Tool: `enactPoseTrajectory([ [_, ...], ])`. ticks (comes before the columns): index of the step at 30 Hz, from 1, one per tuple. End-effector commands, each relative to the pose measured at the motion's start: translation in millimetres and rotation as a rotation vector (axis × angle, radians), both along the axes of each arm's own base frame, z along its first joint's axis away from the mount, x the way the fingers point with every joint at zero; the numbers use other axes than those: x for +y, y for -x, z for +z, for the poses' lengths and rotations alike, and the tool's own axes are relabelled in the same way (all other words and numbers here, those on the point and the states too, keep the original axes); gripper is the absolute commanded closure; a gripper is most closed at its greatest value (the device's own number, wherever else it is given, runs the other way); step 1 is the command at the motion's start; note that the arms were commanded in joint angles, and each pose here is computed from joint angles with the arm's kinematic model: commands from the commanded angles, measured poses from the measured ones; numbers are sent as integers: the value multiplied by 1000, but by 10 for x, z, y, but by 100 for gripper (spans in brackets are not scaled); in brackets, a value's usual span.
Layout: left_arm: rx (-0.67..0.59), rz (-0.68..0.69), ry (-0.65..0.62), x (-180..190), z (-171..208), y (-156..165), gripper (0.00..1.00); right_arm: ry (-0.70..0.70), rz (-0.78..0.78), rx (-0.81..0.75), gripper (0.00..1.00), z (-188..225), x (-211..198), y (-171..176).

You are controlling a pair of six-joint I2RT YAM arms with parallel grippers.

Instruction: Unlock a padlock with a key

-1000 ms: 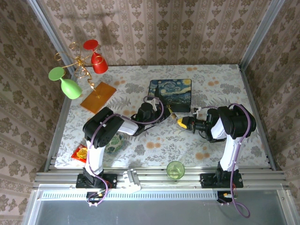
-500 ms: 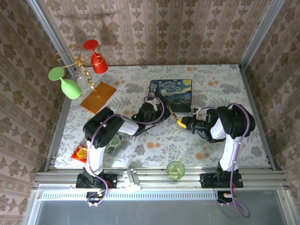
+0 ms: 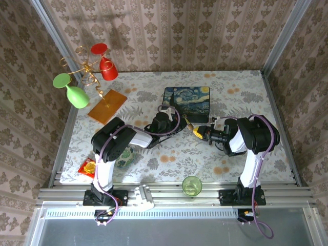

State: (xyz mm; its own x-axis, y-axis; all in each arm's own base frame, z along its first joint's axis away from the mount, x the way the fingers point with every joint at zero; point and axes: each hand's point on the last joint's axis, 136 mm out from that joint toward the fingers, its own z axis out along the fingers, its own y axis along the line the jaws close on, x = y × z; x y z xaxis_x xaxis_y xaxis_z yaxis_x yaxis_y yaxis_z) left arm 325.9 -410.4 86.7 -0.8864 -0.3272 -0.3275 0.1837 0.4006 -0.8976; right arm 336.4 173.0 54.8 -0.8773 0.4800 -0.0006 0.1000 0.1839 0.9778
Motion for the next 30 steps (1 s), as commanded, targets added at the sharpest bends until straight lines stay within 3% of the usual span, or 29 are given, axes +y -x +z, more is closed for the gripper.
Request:
enactPoseTrajectory([
  [1,3,-124,50,-257,166,268,100,16,-62,-113,100,244,5,-166],
  [10,-1,-83,9,-143,78,201,100,63,-74,-41,97,-49,-9,-4],
  [20,-30,-45,-9,-24,141,17,100,111,-100,-3,68,-281,-134,170],
  [27,-34,-40,-4,-15,175,9,100,233,-174,-22,61,-323,-336,268],
  [30,-43,-38,-12,-6,206,10,100,345,-169,-79,60,-298,-363,326],
])
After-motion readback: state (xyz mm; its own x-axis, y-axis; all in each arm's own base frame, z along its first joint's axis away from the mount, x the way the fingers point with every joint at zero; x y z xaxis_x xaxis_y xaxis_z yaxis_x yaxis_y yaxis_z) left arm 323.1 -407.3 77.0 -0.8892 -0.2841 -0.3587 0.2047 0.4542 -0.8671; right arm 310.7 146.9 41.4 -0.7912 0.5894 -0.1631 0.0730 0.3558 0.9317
